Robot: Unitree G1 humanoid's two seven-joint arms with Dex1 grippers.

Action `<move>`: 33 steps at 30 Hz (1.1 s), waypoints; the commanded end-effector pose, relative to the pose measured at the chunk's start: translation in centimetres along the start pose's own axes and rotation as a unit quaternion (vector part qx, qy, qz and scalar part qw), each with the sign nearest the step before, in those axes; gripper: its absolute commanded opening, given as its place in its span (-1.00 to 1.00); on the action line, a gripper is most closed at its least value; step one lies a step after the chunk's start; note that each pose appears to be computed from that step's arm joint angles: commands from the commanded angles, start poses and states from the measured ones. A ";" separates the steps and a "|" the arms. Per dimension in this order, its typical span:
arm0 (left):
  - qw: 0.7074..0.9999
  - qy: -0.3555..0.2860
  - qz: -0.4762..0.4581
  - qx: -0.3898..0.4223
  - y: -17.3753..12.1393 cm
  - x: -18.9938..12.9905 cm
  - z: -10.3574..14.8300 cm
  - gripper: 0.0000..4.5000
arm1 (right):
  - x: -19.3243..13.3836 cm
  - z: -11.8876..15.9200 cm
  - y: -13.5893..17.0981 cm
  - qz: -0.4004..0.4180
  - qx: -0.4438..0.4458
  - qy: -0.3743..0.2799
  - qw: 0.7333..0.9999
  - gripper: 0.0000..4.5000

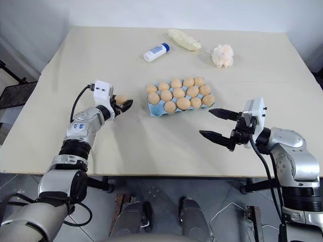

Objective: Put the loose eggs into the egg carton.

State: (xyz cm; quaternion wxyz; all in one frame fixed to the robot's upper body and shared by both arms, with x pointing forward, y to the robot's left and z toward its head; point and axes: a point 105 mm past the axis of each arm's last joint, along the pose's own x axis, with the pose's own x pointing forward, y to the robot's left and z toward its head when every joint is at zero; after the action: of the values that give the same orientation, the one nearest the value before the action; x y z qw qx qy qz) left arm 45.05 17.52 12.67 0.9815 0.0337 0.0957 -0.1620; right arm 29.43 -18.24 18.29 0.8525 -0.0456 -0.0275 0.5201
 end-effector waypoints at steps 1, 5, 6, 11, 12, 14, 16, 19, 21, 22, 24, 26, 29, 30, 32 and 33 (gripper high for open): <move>1.000 -0.010 -0.004 0.009 -0.1 0.2 1.0 0.17 | -0.6 1.4 0.1 -0.006 -0.028 -0.005 1.000 1.00; 1.000 -0.016 -0.010 0.015 -0.1 0.0 1.3 0.11 | -0.7 1.4 0.0 -0.009 -0.028 -0.002 1.000 1.00; 0.999 -0.022 -0.016 0.017 -0.3 -0.1 1.6 0.11 | -0.8 1.4 0.0 -0.011 -0.028 -0.002 1.000 1.00; 0.979 -0.129 -0.155 0.039 -5.0 -1.5 6.1 0.10 | -0.9 1.4 -0.1 -0.017 -0.030 -0.005 0.999 1.00; 0.975 -0.134 -0.170 0.039 -5.6 -1.7 6.3 0.10 | -0.9 1.5 -0.1 -0.017 -0.031 -0.006 0.999 1.00; 0.958 -0.134 -0.252 0.035 -8.4 -2.4 6.6 0.10 | -1.0 1.6 0.1 -0.014 -0.032 -0.018 0.999 1.00; 0.943 -0.127 -0.305 0.043 -10.0 -2.7 6.5 0.10 | -1.2 1.5 0.2 -0.019 -0.035 -0.021 0.999 1.00; 0.935 -0.100 -0.335 0.059 -10.8 -2.7 5.6 0.10 | -1.4 1.3 0.1 -0.026 -0.034 -0.018 0.999 1.00; 0.935 -0.095 -0.336 0.053 -10.9 -2.5 5.5 0.10 | -1.5 1.1 0.2 -0.030 -0.034 -0.018 0.999 1.00; 0.937 -0.087 -0.334 0.054 -10.9 -2.4 5.3 0.10 | -1.6 1.1 0.2 -0.034 -0.033 -0.019 0.999 1.00; 0.938 -0.079 -0.332 0.056 -10.9 -2.2 5.1 0.10 | -1.7 1.0 0.3 -0.038 -0.033 -0.020 0.999 1.00; 0.940 -0.079 -0.327 0.055 -10.7 -2.0 5.1 0.10 | -1.7 1.0 0.3 -0.042 -0.032 -0.021 0.998 1.00; 0.942 -0.089 -0.318 0.057 -10.7 -1.5 5.3 0.43 | -2.0 0.7 0.4 -0.049 -0.030 -0.019 0.998 1.00; 0.942 -0.094 -0.316 0.057 -10.8 -1.4 5.4 0.53 | -2.0 0.7 0.4 -0.050 -0.030 -0.019 0.998 1.00; 0.942 -0.101 -0.315 0.056 -10.8 -1.1 5.6 0.79 | -2.1 0.6 0.4 -0.052 -0.029 -0.019 0.998 1.00; 0.942 -0.104 -0.313 0.056 -10.9 -1.0 5.7 0.95 | -2.1 0.6 0.4 -0.052 -0.029 -0.019 0.998 1.00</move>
State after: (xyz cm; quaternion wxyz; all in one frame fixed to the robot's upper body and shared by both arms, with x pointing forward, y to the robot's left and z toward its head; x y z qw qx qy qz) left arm 41.33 7.33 16.52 0.8823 0.0315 0.0198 -0.4692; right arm 28.40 -19.59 17.41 0.8748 -0.0478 -0.0300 0.4812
